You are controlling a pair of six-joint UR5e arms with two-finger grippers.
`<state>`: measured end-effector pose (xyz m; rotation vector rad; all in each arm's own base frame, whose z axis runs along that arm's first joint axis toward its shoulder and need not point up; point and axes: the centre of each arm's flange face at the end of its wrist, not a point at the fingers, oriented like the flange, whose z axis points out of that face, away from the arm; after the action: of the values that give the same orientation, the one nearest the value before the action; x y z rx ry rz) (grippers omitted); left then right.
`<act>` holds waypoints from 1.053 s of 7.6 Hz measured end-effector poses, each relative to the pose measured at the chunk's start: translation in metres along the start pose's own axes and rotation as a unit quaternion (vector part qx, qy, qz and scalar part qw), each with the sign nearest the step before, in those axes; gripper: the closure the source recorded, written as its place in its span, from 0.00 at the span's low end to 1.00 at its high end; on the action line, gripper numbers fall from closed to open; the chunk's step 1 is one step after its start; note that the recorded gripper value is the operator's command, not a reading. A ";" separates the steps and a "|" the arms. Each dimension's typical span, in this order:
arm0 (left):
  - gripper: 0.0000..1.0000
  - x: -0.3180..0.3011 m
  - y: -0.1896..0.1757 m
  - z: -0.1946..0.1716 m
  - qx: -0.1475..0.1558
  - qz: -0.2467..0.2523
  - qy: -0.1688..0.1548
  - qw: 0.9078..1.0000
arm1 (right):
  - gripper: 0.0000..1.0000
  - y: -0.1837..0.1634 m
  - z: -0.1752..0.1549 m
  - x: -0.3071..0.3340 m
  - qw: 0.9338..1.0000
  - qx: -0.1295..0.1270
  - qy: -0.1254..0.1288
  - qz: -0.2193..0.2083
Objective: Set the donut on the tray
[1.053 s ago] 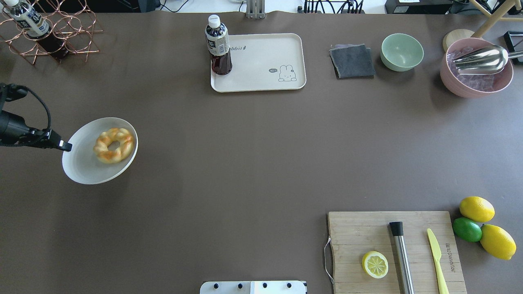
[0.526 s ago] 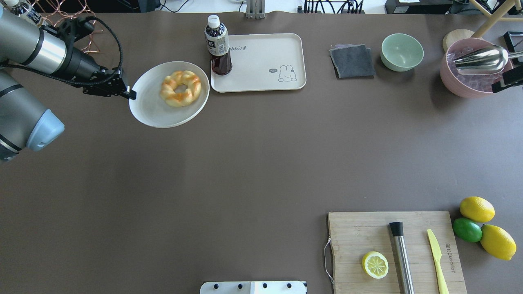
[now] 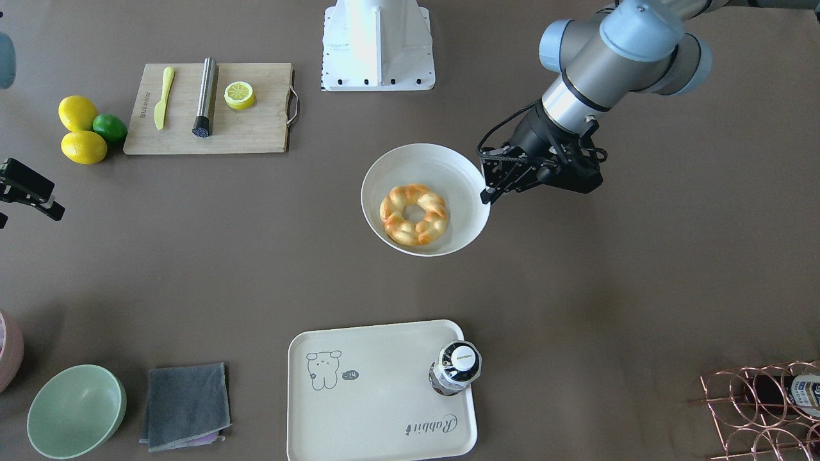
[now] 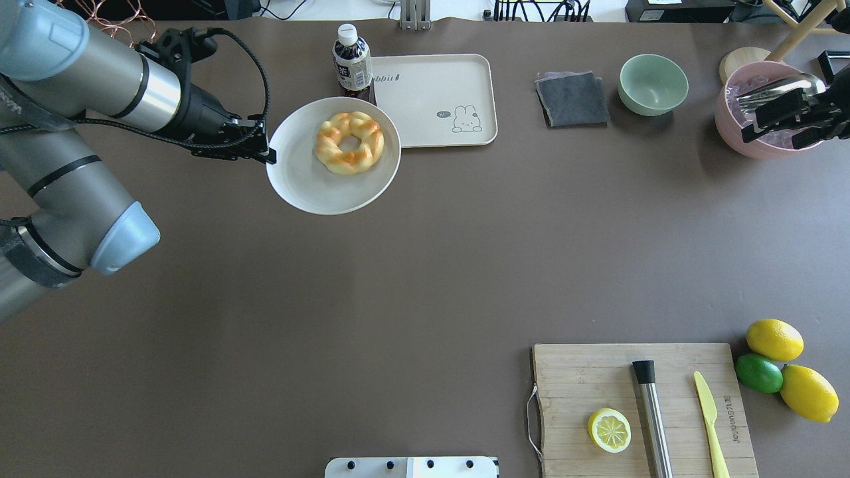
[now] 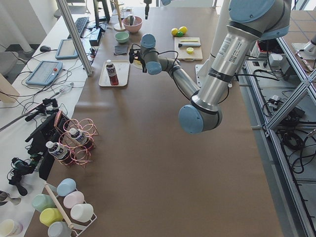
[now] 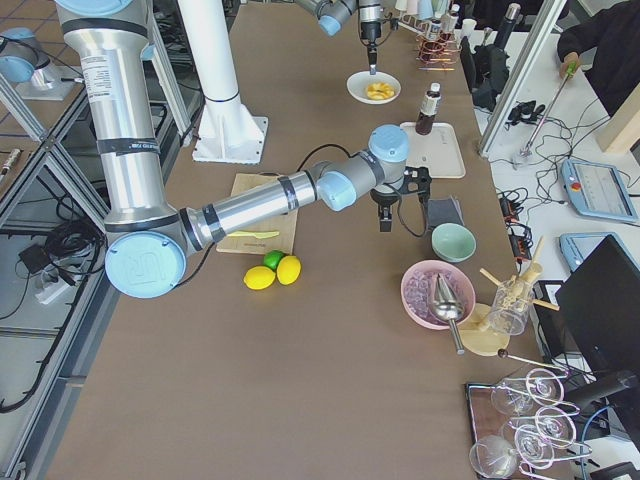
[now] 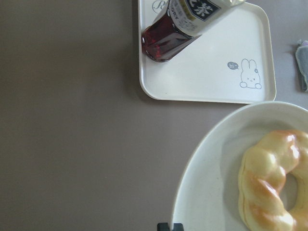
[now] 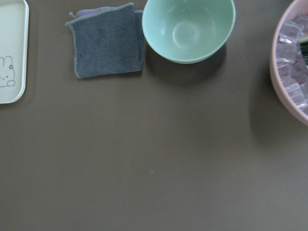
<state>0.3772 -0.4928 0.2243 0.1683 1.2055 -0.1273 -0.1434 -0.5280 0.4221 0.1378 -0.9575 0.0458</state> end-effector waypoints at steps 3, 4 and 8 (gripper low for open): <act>1.00 0.077 0.043 0.022 0.015 -0.012 -0.012 1.000 | 0.00 0.006 0.026 -0.127 0.999 -0.007 -0.037 0.021; 1.00 0.086 0.049 0.027 0.013 -0.014 -0.014 1.000 | 0.00 0.010 0.031 -0.169 0.998 -0.015 -0.054 0.042; 1.00 0.098 0.066 0.041 0.022 -0.014 -0.019 0.999 | 0.11 0.040 0.051 -0.265 0.993 -0.029 -0.082 0.074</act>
<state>0.4616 -0.4370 0.1510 0.1875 1.1689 -0.1809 -0.3414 -0.4893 0.2384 0.0171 -1.1313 0.1460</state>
